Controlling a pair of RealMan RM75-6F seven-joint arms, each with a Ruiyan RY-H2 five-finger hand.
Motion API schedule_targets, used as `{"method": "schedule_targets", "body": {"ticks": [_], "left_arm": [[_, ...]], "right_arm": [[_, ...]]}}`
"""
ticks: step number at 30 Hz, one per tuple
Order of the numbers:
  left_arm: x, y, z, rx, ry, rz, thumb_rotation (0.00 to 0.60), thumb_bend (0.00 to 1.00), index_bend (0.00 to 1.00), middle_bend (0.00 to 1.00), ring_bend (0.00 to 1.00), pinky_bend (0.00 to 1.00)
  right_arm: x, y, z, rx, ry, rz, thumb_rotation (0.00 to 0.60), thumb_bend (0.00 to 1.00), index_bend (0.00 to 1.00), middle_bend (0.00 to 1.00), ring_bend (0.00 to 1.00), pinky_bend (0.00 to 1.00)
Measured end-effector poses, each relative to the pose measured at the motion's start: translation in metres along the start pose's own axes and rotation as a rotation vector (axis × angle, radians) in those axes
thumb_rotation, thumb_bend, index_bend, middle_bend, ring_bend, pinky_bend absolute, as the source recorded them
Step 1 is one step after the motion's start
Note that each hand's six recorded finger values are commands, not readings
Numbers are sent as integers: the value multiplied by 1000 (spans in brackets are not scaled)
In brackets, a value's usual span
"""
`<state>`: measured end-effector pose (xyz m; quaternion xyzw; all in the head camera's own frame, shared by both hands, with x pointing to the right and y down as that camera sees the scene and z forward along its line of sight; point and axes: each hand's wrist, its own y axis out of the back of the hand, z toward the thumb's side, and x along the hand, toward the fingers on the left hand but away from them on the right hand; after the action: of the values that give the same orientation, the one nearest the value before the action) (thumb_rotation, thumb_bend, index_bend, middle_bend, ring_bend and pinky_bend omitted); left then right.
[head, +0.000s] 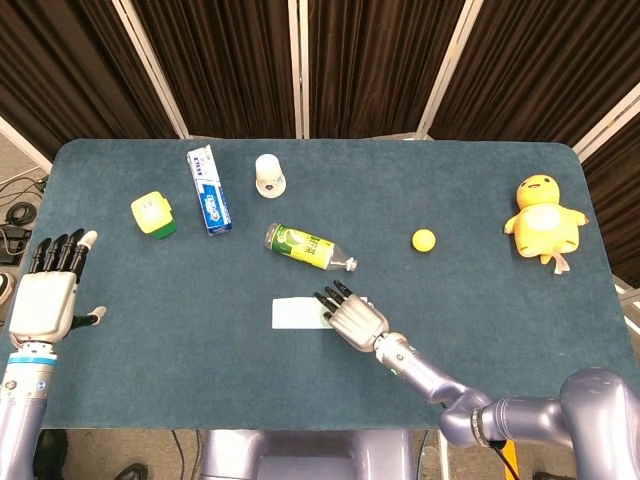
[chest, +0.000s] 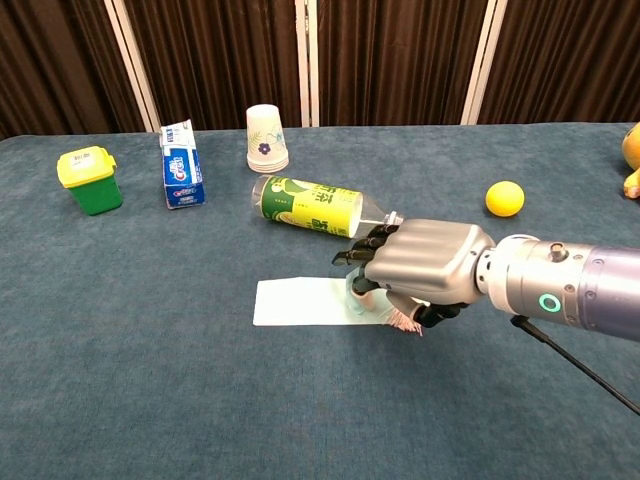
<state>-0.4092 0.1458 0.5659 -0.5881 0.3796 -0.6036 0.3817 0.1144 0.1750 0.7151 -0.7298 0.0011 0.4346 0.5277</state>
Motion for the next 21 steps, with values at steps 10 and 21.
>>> {"method": "schedule_targets", "body": {"ticks": [10, 21], "left_arm": [[0, 0, 1, -1, -2, -1, 600, 0, 0, 0, 0, 0], [1, -1, 1, -1, -3, -5, 600, 0, 0, 0, 0, 0]], "right_arm": [[-1, 8, 7, 6, 13, -28, 600, 806, 363, 0, 0, 0], [-4, 7, 12, 7, 21, -25, 600, 806, 377, 0, 0, 0]]}}
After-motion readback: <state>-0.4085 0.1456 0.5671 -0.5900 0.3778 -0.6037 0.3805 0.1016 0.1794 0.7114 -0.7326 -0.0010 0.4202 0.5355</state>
